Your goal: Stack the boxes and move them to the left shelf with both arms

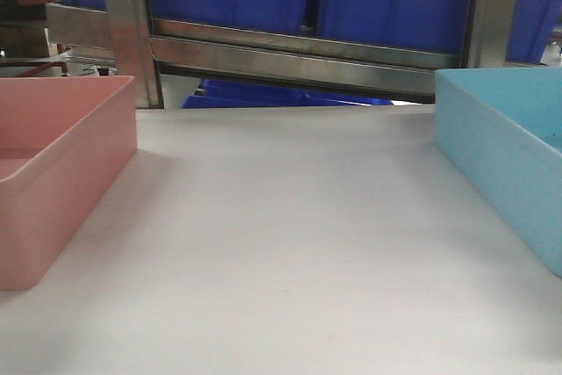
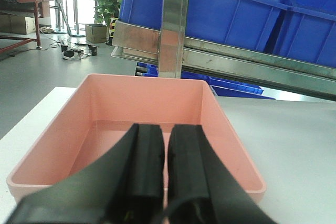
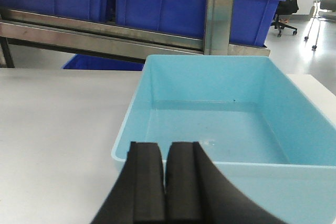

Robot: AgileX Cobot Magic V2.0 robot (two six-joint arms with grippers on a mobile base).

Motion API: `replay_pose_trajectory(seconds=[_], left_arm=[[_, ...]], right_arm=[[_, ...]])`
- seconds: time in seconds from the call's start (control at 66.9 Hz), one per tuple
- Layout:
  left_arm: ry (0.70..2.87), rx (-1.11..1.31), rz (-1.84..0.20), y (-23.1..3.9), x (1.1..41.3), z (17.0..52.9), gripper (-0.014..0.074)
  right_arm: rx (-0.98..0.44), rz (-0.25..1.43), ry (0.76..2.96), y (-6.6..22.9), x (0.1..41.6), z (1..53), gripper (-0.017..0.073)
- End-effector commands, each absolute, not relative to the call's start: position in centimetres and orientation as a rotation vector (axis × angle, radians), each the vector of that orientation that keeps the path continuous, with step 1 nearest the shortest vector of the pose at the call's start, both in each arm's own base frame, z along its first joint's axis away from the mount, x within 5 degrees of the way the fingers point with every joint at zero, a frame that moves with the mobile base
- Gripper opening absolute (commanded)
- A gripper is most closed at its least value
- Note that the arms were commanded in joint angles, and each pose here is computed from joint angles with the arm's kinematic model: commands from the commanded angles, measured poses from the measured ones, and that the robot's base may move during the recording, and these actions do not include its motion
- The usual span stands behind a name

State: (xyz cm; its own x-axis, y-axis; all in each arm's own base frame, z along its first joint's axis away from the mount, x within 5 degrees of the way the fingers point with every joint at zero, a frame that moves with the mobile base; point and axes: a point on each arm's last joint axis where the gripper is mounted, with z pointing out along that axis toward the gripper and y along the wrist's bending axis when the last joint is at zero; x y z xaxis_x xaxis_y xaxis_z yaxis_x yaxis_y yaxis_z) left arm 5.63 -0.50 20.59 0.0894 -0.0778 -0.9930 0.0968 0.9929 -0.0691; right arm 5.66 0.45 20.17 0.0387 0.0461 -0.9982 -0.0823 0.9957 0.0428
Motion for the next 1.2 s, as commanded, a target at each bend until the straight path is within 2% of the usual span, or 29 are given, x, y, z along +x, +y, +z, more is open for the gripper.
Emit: replay_pose_trajectory(seconds=[0.0, 0.583, 0.672, 0.807, 1.046, 1.106, 1.18], left_arm=[[1.404, 0.007, -0.135, -0.5, 5.5, 20.5, 0.0008], [1.375, 0.005, -0.135, -0.4, 5.5, 20.7, 0.0008], [1.299, 0.000, -0.135, -0.4, 5.3, 21.4, 0.0008], [1.173, -0.004, -0.137, -0.3, 4.8, 24.6, 0.0008], [1.408, 0.061, -0.084, -0.6, 6.7, 32.5, 0.0020], [1.462, 0.063, -0.083, -0.8, 8.1, 34.7, 0.0050], [1.577, 0.068, -0.080, -0.9, 10.0, 36.4, 0.0147]], right_arm=[[-0.040, 0.094, 1.404, 0.5, 5.3, 21.7, 0.0048], [-0.040, 0.094, 1.404, 0.5, 5.3, 21.7, 0.0048], [-0.040, 0.094, 1.404, 0.5, 5.3, 21.7, 0.0048], [-0.040, 0.094, 1.404, 0.5, 5.3, 21.7, 0.0048], [-0.040, 0.094, 1.404, 0.5, 5.3, 21.7, 0.0048], [-0.040, 0.094, 1.404, 0.5, 5.3, 21.7, 0.0048], [-0.040, 0.094, 1.404, 0.5, 5.3, 21.7, 0.0048]])
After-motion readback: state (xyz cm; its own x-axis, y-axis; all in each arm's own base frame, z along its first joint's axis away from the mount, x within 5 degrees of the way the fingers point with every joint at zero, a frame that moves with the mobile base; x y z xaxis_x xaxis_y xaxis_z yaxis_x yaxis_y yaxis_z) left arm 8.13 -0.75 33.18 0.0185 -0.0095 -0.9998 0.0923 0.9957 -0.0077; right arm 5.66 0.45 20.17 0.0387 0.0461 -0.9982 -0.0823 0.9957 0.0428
